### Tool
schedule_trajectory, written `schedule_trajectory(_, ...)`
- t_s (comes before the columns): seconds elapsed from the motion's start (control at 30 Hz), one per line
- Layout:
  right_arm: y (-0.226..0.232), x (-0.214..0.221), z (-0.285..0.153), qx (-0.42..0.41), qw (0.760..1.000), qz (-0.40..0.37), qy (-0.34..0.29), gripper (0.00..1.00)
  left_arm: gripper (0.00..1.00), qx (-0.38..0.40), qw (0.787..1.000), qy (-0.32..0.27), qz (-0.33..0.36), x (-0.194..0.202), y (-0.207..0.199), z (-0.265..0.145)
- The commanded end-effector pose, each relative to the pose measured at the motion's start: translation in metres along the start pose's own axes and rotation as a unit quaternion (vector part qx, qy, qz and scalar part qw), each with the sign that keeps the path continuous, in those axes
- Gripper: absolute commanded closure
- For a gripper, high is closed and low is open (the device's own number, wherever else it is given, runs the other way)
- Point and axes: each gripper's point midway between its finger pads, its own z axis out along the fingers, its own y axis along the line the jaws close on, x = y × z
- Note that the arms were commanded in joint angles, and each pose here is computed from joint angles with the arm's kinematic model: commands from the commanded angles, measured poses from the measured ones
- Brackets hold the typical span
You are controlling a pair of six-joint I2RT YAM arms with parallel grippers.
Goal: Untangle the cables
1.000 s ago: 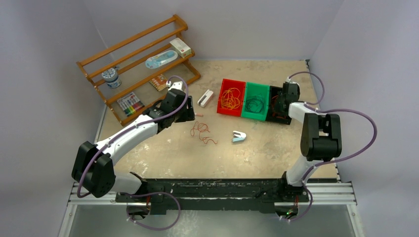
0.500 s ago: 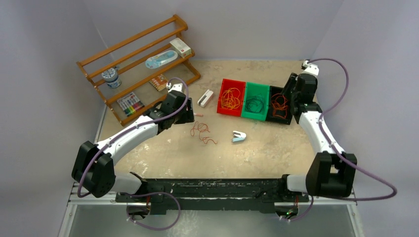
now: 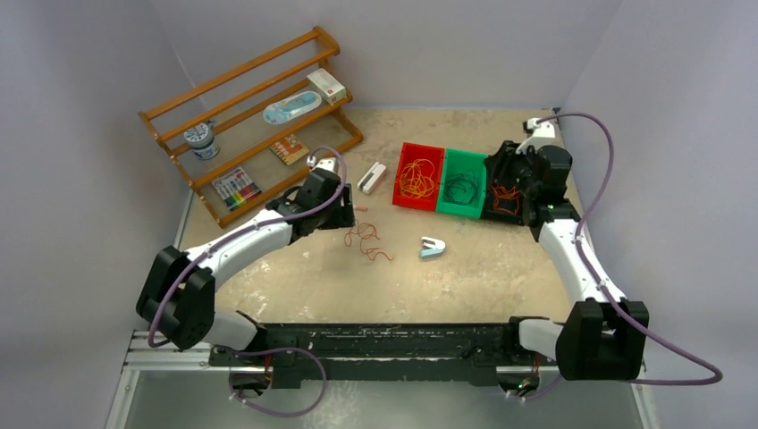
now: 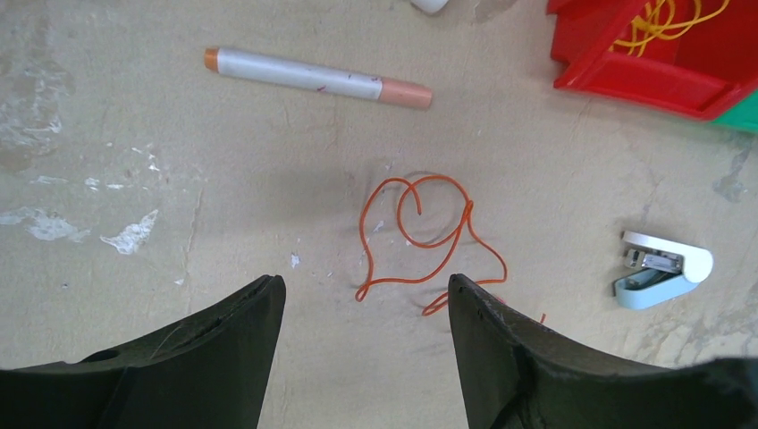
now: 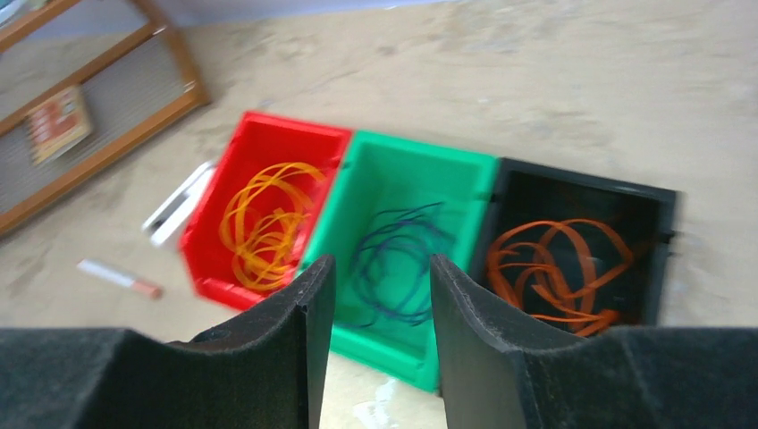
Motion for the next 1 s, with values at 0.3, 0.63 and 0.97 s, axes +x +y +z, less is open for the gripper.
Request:
schedule_trajectory(0.3,0.092,0.03,0.009,-0.138,0.99,-0.005,0.02,0.54,0.36,-0.037,0.994,0.052,0.088,0.05,0.004,0.03)
schedule_trajectory(0.63,0.092,0.03,0.01,-0.139,0.99,-0.013,0.023,0.54,0.55,-0.083,0.99,0.048,0.103,0.058,0.013,0.062)
schedule_trajectory(0.97,0.097,0.029,0.009,-0.153,0.988,-0.013,0.019,0.54,0.93,-0.07,0.993,0.011,0.095,0.038,0.004,0.054)
